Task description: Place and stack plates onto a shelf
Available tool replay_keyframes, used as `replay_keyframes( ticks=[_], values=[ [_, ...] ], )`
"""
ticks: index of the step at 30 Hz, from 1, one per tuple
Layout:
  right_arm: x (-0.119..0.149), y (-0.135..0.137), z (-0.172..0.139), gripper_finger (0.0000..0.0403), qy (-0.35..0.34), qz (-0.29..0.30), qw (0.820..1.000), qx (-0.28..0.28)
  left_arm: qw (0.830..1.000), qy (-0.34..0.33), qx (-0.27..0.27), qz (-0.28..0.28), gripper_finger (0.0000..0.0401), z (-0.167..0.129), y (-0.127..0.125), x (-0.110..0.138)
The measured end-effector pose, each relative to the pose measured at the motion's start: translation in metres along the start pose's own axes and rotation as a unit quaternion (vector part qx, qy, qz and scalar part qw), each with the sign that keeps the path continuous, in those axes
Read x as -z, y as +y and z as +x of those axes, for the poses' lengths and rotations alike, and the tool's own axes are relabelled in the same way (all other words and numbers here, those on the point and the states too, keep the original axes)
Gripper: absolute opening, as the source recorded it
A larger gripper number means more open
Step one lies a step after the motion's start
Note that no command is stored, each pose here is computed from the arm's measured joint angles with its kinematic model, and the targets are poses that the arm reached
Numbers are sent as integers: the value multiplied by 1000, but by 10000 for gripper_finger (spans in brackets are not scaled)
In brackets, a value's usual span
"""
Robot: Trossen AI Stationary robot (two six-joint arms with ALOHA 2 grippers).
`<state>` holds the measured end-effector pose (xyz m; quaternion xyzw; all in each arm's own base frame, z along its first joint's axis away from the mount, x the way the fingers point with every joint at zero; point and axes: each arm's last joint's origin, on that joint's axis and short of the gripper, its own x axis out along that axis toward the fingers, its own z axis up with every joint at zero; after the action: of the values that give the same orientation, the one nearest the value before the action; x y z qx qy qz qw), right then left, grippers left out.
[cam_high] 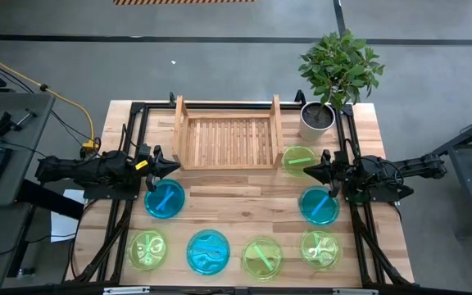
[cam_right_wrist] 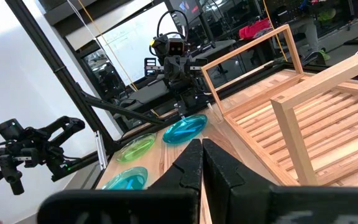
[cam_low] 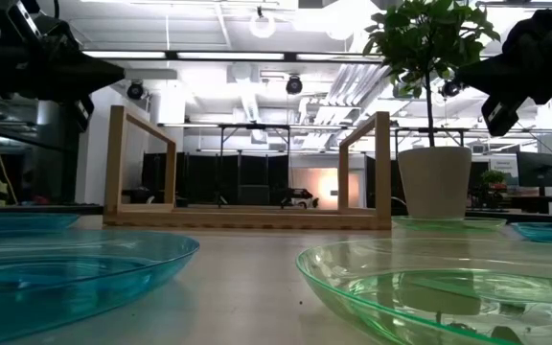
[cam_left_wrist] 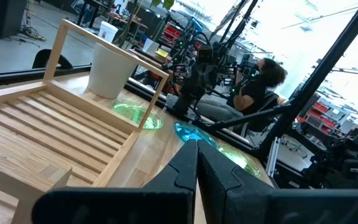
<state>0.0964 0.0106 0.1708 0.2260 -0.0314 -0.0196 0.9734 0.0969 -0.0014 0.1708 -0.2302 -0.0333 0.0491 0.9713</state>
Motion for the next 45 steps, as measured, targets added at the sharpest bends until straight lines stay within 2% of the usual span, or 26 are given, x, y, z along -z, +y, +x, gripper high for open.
replay_keyframes(
  ticks=[40, 43, 45],
  values=[
    [0, 0, 0, 0, 0, 0, 1000, 0, 1000, 0, 0, 0, 1, 0, 0, 0],
    [-5, 0, 0, 0, -32, 12, 999, 16, 1000, 0, 0, 0, 1, 0, 0, 0],
    [-15, 2, -1, 0, -98, 76, 992, 24, 1000, 0, 0, 0, 1, 0, 0, 0]
  ],
)
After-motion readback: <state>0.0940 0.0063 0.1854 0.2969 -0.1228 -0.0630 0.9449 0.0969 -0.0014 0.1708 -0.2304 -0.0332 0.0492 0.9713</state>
